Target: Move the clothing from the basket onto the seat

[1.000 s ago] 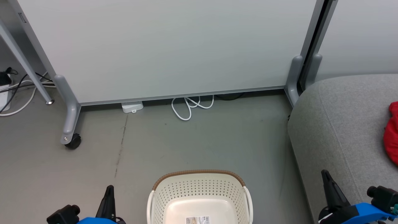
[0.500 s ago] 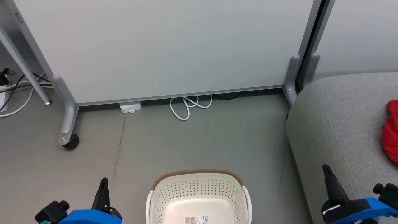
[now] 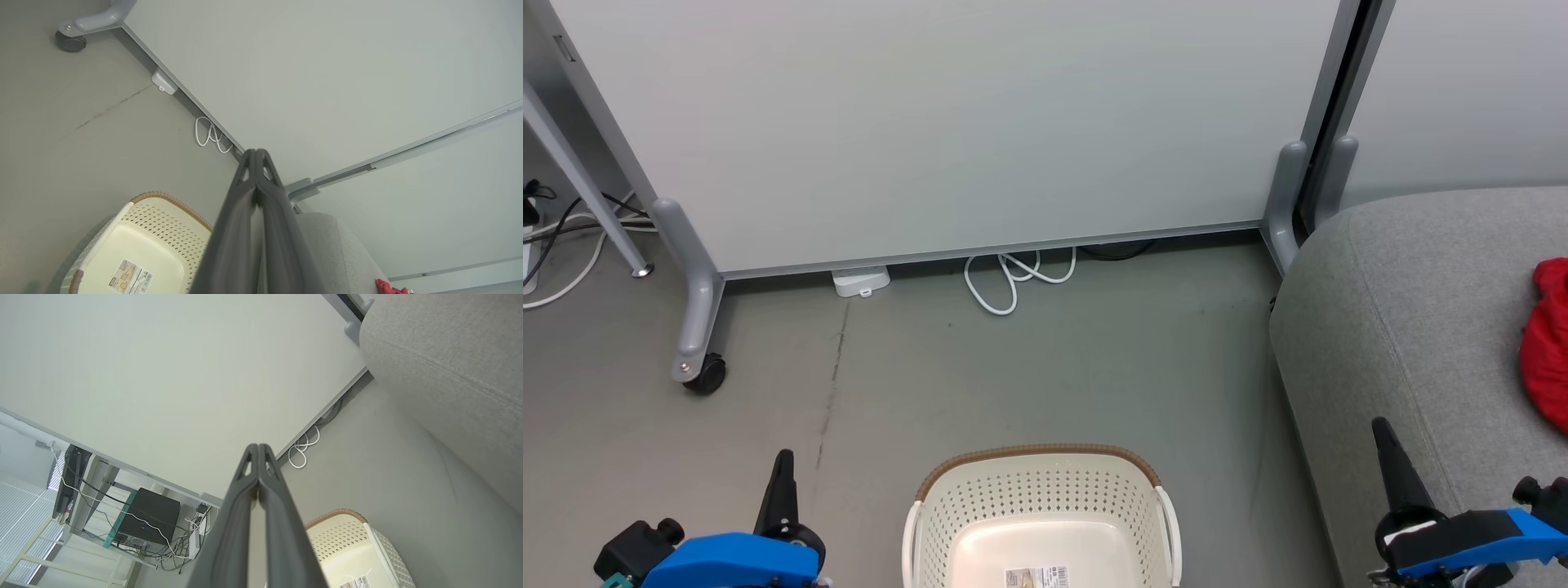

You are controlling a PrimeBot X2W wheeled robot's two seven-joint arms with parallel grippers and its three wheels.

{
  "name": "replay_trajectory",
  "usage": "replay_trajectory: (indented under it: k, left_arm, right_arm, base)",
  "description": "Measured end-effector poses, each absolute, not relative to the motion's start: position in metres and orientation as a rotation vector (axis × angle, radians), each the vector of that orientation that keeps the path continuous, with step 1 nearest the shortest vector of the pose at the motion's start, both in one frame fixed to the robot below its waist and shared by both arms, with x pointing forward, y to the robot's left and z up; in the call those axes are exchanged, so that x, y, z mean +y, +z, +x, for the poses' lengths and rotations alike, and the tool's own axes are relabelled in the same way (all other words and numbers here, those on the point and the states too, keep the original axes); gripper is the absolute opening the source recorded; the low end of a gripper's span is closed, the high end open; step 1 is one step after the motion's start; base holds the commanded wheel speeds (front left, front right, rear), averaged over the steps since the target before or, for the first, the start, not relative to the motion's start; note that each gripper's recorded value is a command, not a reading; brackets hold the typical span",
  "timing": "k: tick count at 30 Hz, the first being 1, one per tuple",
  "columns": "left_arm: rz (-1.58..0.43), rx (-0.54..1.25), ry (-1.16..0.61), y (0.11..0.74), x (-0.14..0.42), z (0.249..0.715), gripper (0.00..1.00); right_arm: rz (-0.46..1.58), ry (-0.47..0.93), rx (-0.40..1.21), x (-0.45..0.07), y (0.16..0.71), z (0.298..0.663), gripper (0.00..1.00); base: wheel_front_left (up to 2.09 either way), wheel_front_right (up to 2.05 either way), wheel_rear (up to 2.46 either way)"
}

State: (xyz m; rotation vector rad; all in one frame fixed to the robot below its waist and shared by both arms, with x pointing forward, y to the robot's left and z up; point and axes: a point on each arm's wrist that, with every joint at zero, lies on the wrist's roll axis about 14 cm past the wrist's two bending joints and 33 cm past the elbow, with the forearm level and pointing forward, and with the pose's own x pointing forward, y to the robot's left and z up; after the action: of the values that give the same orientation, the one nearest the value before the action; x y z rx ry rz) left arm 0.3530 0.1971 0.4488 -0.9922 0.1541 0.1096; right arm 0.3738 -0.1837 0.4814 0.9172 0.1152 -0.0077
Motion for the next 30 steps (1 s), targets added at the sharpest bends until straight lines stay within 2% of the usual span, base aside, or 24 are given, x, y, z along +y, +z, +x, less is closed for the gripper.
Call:
replay_trajectory:
  k: [30]
  left_arm:
    - [-1.267, 0.092, 0.092, 0.472, 0.2, 0.369, 0.0]
  right_arm:
    - [1.225, -0.014, 0.073, -0.189, 0.491, 0.381, 0.0]
  base:
    - [0.0, 0.0, 0.0]
